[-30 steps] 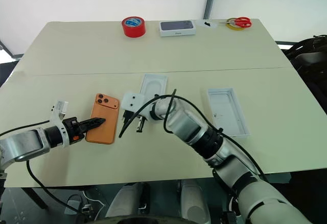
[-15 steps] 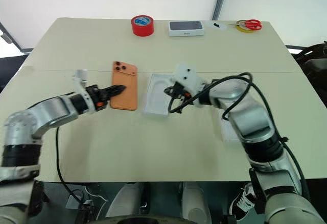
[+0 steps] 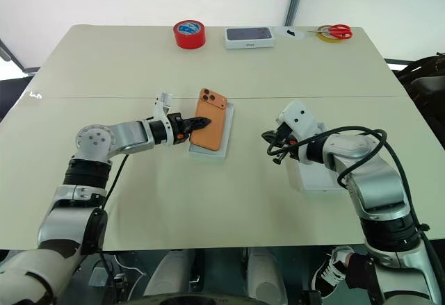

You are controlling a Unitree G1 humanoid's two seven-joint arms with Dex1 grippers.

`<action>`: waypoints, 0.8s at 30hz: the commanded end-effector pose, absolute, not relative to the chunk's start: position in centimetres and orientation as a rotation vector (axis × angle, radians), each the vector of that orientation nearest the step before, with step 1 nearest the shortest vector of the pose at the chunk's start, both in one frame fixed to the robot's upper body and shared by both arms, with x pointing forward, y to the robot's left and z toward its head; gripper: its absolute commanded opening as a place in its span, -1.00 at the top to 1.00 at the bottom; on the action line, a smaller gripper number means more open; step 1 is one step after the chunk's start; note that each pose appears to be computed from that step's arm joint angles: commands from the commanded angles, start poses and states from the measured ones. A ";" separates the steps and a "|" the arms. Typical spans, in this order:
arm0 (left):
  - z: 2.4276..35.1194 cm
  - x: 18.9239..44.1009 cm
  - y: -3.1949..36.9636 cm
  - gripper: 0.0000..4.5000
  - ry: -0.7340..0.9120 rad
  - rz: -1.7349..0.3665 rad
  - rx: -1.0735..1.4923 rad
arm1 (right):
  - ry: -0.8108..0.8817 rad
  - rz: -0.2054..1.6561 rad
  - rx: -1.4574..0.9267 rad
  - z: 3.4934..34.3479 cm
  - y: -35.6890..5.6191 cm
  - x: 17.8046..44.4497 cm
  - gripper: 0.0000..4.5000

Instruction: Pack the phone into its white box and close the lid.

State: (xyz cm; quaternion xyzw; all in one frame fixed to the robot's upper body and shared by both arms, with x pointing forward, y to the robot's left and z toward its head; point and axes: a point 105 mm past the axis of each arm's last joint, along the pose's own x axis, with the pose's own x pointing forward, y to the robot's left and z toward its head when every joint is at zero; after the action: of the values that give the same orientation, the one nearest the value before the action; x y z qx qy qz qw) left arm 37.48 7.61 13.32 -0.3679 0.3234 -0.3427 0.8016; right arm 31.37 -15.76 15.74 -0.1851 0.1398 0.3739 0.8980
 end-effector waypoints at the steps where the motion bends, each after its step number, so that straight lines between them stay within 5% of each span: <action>1: 15.5 37.9 7.2 0.99 0.626 -0.798 -0.782 | 0.217 0.763 -0.410 17.3 -15.8 31.3 1.00; 8: 14.9 38.0 6.9 0.99 0.632 -0.794 -0.785 | 0.217 0.757 -0.415 17.2 -15.6 31.6 1.00; 16: 15.1 37.9 7.8 -0.68 0.615 -0.767 -0.773 | 0.218 0.769 -0.439 17.1 -15.1 32.0 1.00; 24: 17.5 36.7 10.5 -0.68 0.547 -0.744 -0.609 | 0.258 0.746 -0.493 16.5 -14.3 33.1 1.00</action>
State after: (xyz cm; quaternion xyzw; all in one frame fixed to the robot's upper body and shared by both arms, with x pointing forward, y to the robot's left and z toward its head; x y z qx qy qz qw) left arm 36.97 10.06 15.63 -0.3051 0.2895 -0.3430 0.8399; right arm 32.63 -14.33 15.65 -0.2241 0.1370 0.3720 0.8903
